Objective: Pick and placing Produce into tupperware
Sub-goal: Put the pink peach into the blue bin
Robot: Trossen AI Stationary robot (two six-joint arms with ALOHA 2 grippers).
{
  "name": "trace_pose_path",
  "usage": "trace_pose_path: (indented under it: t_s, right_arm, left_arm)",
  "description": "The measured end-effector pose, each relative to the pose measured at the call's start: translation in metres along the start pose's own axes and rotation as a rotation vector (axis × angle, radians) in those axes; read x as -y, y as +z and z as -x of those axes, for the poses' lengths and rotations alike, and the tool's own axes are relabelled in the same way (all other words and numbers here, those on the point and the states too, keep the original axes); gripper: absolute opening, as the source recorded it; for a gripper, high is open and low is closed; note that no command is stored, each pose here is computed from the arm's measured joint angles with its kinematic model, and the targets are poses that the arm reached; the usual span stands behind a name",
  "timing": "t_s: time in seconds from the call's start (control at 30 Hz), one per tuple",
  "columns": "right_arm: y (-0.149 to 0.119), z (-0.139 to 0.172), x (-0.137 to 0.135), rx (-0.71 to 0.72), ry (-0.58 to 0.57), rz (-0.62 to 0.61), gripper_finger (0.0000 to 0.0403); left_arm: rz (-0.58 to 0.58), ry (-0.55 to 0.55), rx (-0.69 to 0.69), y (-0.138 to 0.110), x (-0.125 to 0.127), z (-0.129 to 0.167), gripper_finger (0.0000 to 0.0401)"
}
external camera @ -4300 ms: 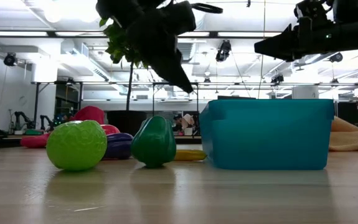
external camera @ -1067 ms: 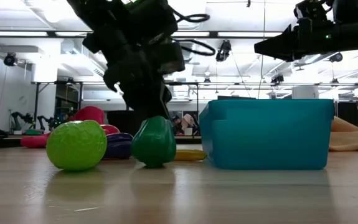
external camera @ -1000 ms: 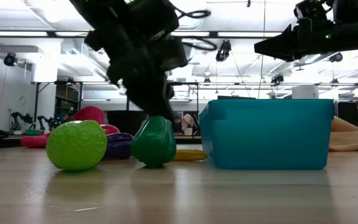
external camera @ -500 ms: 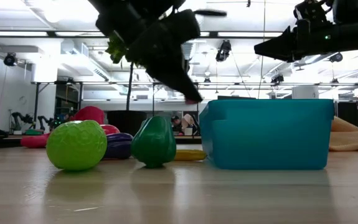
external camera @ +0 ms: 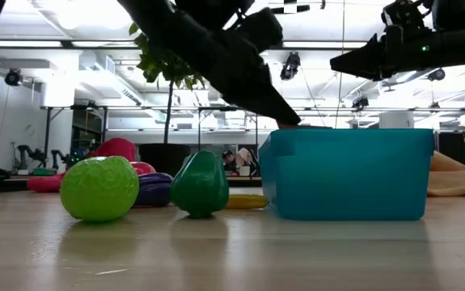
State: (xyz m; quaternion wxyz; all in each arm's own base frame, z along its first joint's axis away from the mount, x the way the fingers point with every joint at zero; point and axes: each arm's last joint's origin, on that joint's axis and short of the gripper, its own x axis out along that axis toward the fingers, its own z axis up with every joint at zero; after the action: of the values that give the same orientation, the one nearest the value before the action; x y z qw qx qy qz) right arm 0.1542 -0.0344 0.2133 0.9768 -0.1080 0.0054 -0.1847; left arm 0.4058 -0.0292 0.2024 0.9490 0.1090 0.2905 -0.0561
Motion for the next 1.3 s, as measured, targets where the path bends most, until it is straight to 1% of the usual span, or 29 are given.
trace_pose_path:
  t_s: [0.1, 0.2, 0.37, 0.93, 1.23, 1.3]
  right_arm:
    - [0.0, 0.0, 0.0, 0.0, 0.0, 0.0, 0.0206]
    - [0.0, 0.0, 0.0, 0.0, 0.0, 0.0, 0.0206]
    - [-0.0004, 0.0, -0.0001, -0.004, 0.001, 0.001, 0.0206]
    - [-0.0008, 0.0, -0.0001, -0.008, 0.001, 0.018, 0.0206]
    - [-0.0008, 0.0, -0.0001, -0.008, 0.001, 0.017, 0.0206]
    - [-0.0008, 0.0, -0.0001, -0.008, 0.001, 0.018, 0.0206]
  left_arm:
    - [0.0, 0.035, -0.032, -0.0049, -0.0006, -0.0046, 0.0041]
    - [0.003, 0.07, -0.036, -0.0056, -0.0034, -0.0053, 0.0044]
    - [0.017, 0.078, -0.046, -0.009, -0.0072, -0.0056, 0.0059]
    - [0.012, 0.078, -0.048, -0.0105, -0.0076, -0.0058, 0.0065]
    - [-0.011, 0.027, -0.04, -0.0107, -0.0061, -0.0059, 0.0066]
    - [-0.011, 0.027, -0.04, -0.0106, -0.0061, -0.0059, 0.0073]
